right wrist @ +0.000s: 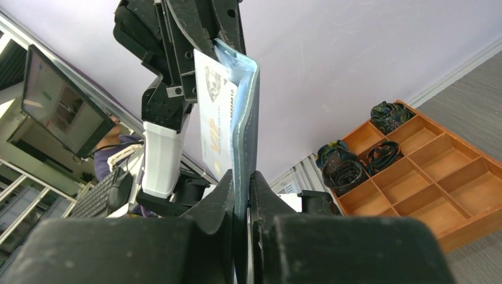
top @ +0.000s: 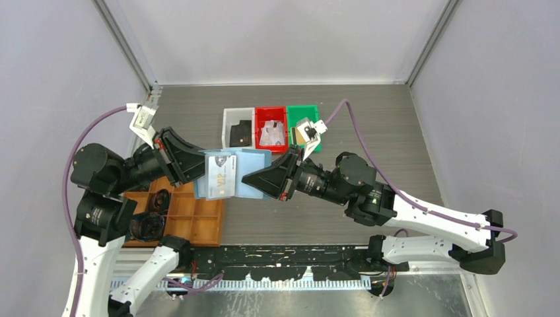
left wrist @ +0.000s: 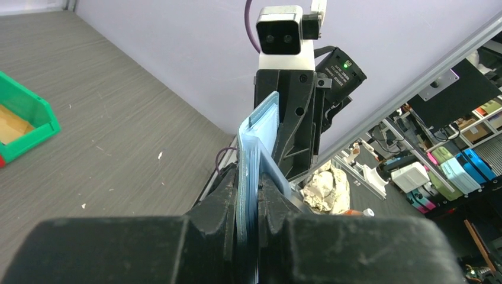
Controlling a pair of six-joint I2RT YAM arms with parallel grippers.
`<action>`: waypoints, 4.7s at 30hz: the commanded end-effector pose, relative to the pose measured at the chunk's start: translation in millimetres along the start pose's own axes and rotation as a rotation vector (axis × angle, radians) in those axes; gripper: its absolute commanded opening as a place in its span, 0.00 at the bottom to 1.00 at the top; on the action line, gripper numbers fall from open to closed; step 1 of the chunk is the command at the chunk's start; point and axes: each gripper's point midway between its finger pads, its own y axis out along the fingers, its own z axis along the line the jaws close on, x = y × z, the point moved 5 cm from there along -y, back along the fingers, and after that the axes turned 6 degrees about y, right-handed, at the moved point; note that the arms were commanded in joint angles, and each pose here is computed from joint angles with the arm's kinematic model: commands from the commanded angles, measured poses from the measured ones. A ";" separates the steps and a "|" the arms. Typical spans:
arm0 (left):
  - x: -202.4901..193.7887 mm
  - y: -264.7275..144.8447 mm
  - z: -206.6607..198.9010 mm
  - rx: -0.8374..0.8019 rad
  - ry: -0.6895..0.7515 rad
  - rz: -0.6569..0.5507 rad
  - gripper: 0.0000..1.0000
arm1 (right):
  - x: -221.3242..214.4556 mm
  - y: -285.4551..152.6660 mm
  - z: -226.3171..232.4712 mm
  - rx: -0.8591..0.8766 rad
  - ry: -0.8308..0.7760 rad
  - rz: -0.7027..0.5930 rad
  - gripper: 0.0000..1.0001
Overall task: Take the credit cards out of the card holder
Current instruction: Remove the credit card from the card holder.
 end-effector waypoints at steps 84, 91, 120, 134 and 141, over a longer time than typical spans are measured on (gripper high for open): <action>-30.1 -8.8 -13.8 -0.164 -0.189 0.100 0.38 | 46.2 -16.4 47.6 0.041 -0.139 -0.037 0.01; -22.0 -6.1 -1.5 -0.058 -0.058 0.015 0.06 | 44.3 -23.7 36.5 -0.019 -0.128 -0.050 0.11; -43.5 0.3 28.5 -0.028 -0.078 0.295 0.00 | 13.8 4.6 7.8 -0.125 -0.057 0.213 0.64; -37.2 4.1 22.8 -0.074 -0.133 0.300 0.00 | 5.1 -12.6 -36.1 -0.205 0.047 0.179 0.59; -35.1 4.3 19.5 -0.083 -0.159 0.294 0.00 | 8.8 3.7 -36.1 -0.159 0.048 0.173 0.56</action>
